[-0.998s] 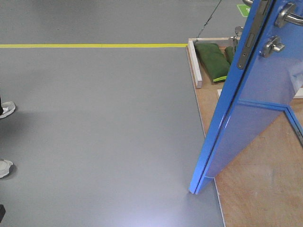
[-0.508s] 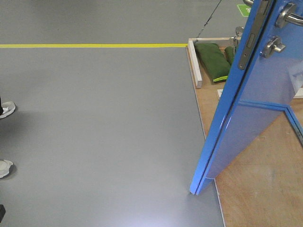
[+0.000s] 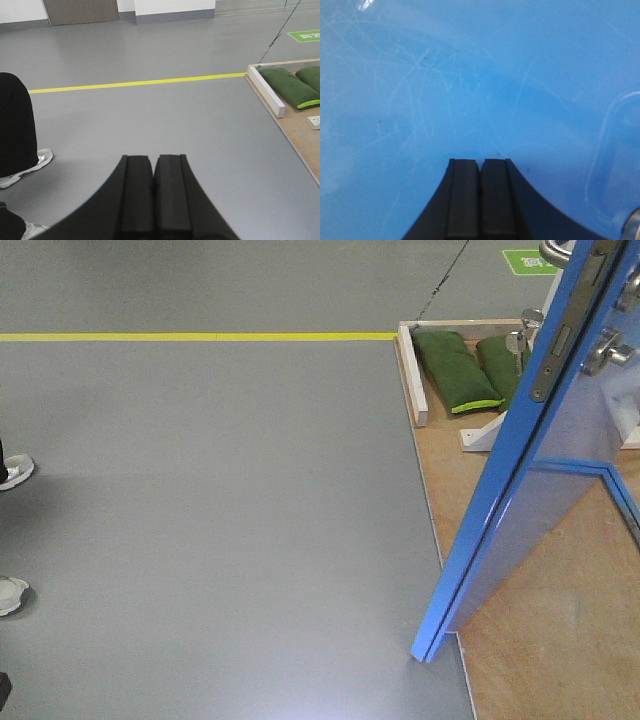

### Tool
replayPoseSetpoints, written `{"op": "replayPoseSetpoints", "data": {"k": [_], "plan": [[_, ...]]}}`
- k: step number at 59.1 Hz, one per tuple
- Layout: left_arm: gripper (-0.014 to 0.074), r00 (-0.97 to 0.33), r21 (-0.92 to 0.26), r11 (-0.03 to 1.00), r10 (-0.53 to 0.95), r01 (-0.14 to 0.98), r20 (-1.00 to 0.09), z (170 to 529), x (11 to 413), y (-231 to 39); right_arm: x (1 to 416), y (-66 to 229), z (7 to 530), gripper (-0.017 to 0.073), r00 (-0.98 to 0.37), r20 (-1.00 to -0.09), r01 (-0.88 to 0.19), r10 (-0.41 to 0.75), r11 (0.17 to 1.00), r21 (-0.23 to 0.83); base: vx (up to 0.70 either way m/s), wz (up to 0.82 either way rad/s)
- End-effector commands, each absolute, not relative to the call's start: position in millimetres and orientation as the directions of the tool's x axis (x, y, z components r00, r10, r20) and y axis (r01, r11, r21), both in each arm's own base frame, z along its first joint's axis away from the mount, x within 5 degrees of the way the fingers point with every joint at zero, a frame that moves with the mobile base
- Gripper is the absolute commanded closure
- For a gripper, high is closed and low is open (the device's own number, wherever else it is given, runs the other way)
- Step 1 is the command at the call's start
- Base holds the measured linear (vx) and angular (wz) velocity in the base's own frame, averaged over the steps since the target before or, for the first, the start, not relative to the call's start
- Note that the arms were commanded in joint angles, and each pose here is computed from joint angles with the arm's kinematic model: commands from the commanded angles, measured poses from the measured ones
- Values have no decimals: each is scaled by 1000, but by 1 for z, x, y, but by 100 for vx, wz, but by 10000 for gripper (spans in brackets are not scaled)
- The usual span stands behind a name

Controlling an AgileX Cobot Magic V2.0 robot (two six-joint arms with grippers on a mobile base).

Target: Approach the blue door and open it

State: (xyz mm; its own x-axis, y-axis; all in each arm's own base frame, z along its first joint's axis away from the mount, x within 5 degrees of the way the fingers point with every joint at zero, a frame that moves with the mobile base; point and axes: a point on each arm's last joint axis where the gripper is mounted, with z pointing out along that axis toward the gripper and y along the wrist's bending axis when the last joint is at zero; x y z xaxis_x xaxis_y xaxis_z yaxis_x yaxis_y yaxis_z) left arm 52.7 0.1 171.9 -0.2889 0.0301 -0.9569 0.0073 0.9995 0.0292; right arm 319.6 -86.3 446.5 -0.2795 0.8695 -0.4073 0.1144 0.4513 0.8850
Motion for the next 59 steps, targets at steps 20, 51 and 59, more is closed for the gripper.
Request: {"op": "replayPoseSetpoints", "data": {"k": [20,51,59], "plan": [[524,-199,27,1000,27,2,-980,179,54,0,309,-82,472,570,-222,-438,36,871,456,889,2,5],[524,-199,27,1000,27,2,-980,179,54,0,309,-82,472,570,-222,-438,36,871,456,889,8,12],[524,-199,27,1000,27,2,-980,179,54,0,309,-82,472,570,-221,-438,36,871,456,889,14,15]]}}
